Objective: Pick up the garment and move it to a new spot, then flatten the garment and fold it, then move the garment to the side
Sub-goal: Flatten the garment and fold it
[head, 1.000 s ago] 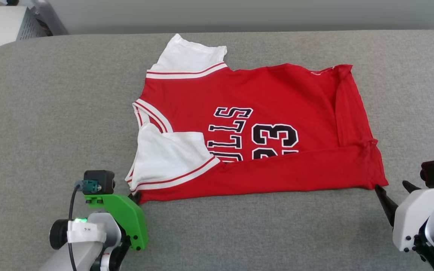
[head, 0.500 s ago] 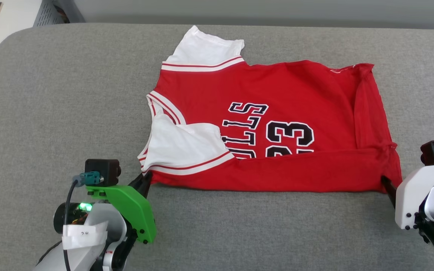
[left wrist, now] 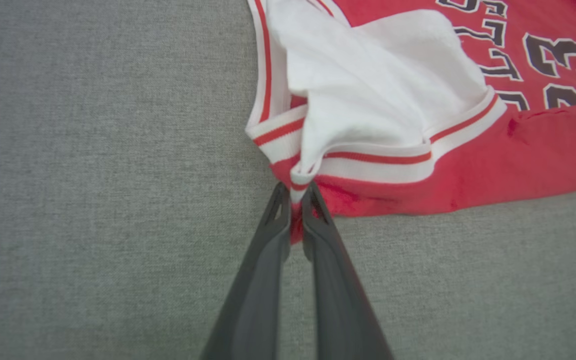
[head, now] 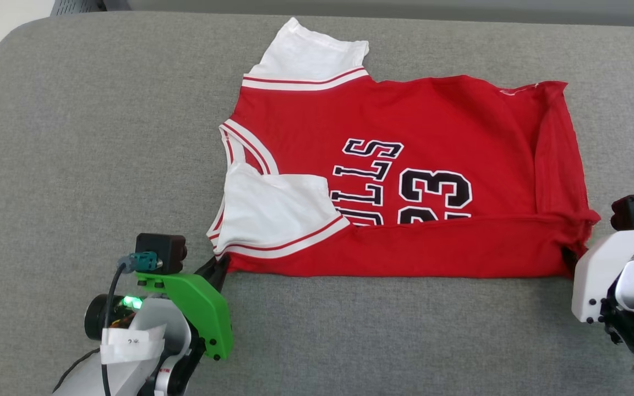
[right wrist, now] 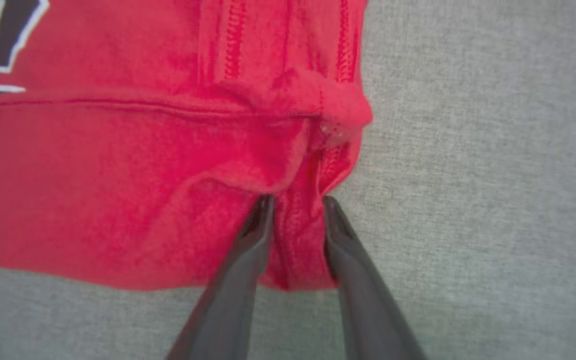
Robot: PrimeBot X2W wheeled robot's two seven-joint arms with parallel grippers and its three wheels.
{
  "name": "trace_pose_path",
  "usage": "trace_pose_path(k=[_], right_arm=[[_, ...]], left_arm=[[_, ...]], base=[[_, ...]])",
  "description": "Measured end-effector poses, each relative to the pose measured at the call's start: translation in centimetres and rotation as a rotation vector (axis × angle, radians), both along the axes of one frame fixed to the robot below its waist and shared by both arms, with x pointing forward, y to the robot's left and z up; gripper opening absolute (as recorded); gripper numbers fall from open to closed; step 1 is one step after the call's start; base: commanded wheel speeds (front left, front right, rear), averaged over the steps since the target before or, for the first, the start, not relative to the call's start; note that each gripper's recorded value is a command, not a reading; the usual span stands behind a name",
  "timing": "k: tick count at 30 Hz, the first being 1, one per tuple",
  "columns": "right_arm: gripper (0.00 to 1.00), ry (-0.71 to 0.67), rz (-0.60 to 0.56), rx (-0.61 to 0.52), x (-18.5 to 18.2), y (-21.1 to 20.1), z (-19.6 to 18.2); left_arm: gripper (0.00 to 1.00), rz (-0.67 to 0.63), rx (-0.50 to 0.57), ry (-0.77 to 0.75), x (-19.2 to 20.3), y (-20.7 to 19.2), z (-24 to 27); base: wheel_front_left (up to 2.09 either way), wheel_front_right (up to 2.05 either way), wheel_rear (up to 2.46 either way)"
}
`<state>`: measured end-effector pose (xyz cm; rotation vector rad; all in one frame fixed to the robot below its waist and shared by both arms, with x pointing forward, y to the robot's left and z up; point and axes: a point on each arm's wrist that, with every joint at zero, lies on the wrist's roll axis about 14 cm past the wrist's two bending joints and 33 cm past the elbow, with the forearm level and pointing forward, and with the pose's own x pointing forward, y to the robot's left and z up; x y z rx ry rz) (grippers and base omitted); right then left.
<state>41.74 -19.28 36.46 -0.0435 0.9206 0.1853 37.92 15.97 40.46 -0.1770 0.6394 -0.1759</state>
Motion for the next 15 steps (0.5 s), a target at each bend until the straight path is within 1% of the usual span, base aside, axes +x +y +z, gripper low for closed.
trace_pose_path(k=[9, 15], right_arm=[[0.0, -0.075, -0.022, 0.019, -0.1, -0.4, 1.8], [0.0, -0.092, -0.041, 0.019, -1.9, -1.4, 2.8]], left_arm=[[0.0, -0.005, 0.027, -0.001, -0.5, 0.4, 0.1], [0.0, -0.014, 0.022, 0.005, -1.8, 0.4, 0.6]], base=[[0.0, 0.0, 0.0], [0.0, 0.0, 0.0]])
